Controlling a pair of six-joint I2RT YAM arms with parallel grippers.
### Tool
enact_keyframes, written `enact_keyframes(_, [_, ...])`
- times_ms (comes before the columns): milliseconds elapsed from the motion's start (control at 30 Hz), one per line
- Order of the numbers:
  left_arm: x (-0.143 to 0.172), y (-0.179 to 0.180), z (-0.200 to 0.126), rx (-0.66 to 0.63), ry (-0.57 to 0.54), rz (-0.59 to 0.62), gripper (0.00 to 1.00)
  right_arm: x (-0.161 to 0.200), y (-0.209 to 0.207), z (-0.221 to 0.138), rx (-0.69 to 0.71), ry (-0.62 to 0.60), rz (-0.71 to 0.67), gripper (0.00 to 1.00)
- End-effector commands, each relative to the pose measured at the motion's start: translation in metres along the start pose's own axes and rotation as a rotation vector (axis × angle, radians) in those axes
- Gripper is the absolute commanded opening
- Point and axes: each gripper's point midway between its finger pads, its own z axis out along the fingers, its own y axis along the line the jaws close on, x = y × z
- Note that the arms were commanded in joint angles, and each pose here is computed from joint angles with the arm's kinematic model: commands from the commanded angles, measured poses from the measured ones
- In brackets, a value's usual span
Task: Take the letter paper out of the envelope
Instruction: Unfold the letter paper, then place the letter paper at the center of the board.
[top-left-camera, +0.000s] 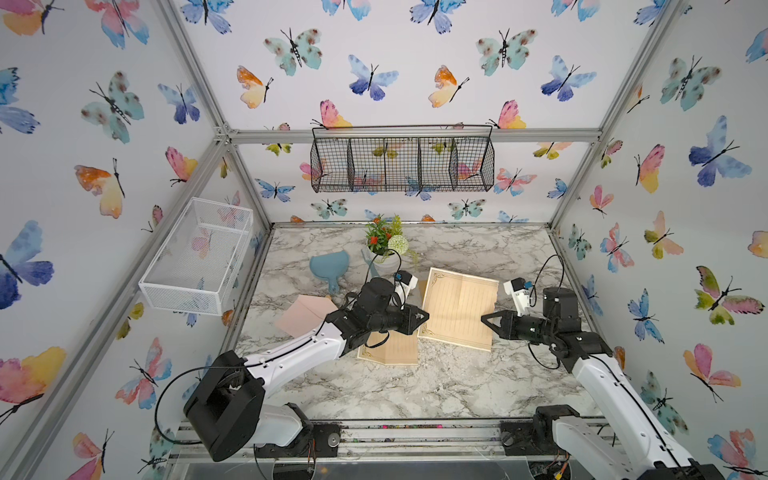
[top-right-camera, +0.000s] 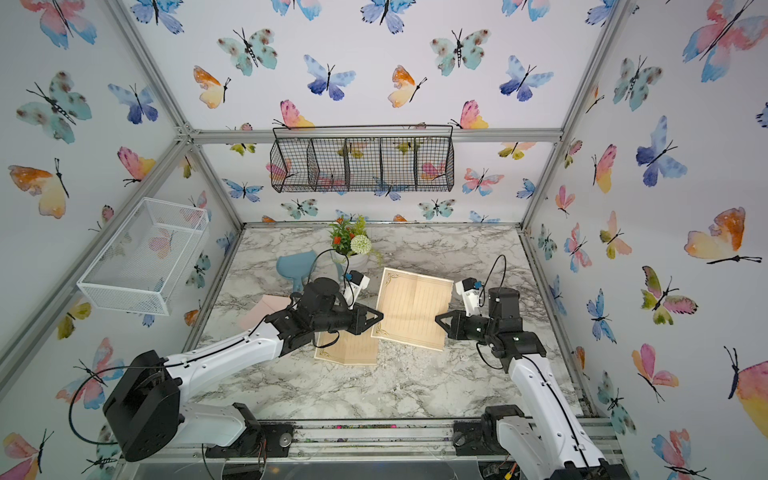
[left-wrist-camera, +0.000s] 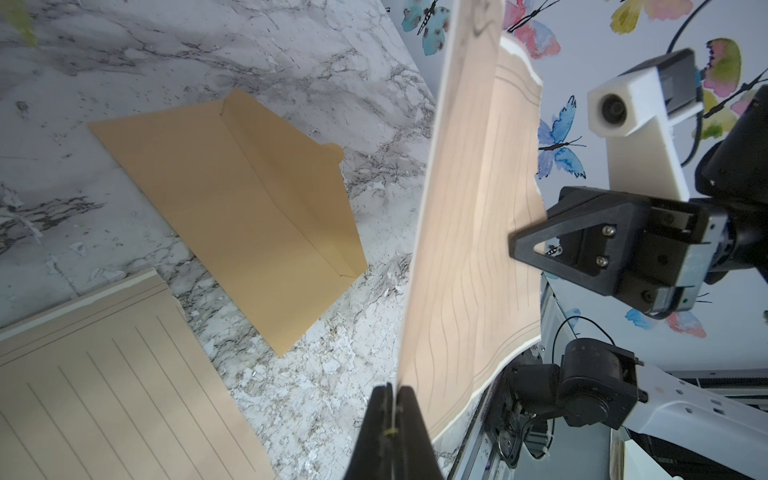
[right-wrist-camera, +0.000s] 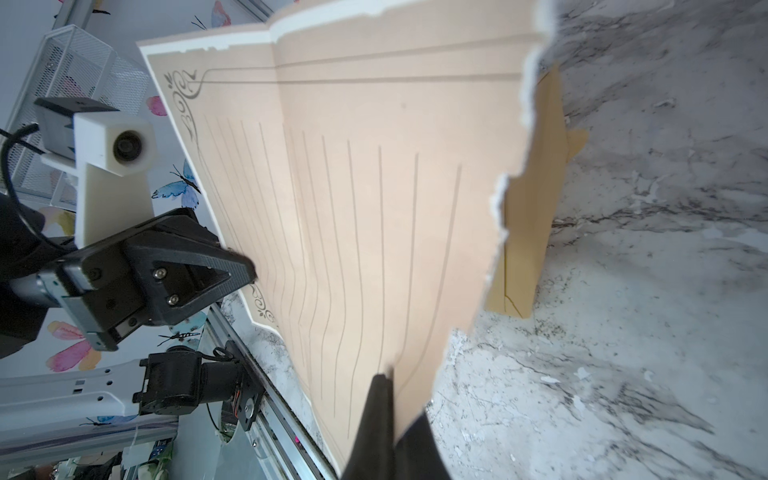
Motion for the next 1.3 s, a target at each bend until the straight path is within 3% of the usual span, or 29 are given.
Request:
enact_keyframes(0, [-0.007, 0.012, -0.003, -0.038, -0.027, -0.016, 0.17, -0.023, -0.002, -0.011, 0.061, -0.068, -0.021, 0.01])
enact_keyframes(100, [-0.009, 0.013, -0.007, -0.051, -0.038, -0.013, 0.27, -0.020, -0.007, -0.009, 0.078, -0.050, -0.019, 0.01])
enact_keyframes(433, [-0.013, 0.024, -0.024, -0.091, -0.080, -0.020, 0.29, -0.025, -0.020, -0.008, 0.141, -0.074, -0.030, 0.01])
enact_keyframes(933, [-0.009, 0.027, -0.034, -0.099, -0.081, -0.016, 0.28, -0.114, -0.019, -0.020, 0.229, -0.201, -0.087, 0.01])
enact_keyframes(1267, [-0.009, 0.048, -0.068, -0.177, -0.147, -0.031, 0.28, -0.161, -0.096, -0.034, 0.188, -0.287, 0.061, 0.01])
